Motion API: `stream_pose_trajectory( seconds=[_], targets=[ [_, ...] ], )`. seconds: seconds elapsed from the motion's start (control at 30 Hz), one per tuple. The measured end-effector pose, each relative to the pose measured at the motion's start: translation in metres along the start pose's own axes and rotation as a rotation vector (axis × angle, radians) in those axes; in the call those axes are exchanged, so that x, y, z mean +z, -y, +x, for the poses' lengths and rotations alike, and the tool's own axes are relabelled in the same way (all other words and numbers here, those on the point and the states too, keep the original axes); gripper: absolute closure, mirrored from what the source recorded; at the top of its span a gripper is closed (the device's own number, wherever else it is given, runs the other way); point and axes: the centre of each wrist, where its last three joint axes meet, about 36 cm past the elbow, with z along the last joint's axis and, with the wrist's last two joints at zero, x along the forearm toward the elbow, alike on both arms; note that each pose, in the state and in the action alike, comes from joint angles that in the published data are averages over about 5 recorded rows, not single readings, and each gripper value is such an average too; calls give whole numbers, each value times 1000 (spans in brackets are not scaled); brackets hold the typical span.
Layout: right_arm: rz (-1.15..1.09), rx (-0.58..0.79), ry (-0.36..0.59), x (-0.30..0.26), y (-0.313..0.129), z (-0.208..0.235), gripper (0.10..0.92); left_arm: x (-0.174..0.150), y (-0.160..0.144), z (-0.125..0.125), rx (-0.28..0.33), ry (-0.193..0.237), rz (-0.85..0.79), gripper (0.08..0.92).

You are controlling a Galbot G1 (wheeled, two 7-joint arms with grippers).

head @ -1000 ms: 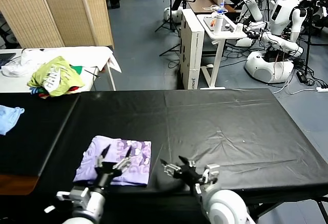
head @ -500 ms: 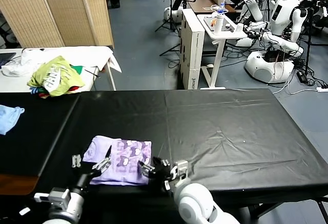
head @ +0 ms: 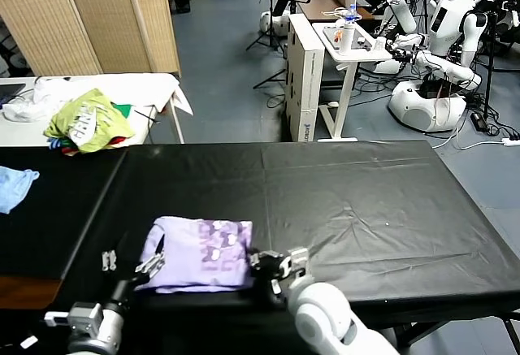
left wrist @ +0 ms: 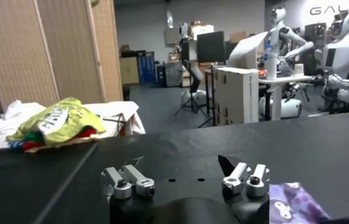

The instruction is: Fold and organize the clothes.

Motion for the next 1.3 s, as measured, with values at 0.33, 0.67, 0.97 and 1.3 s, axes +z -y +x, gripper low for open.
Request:
stream_pose_trajectory(
  seconds=[0.33,0.67,0.97,1.3],
  targets=[
    [69,104,-8,-9,42,26,848,7,1,-4,-7,-14,36,92],
    [90,135,26,-13,56,53,315,3,-1,-7,-1,-24,120,92],
    [118,141,201,-6,59,76,116,6,-8,1,-17,-23,102,92],
    [188,153,348,27,62,106,115,4,-9,27,1,-47,74,92]
  ],
)
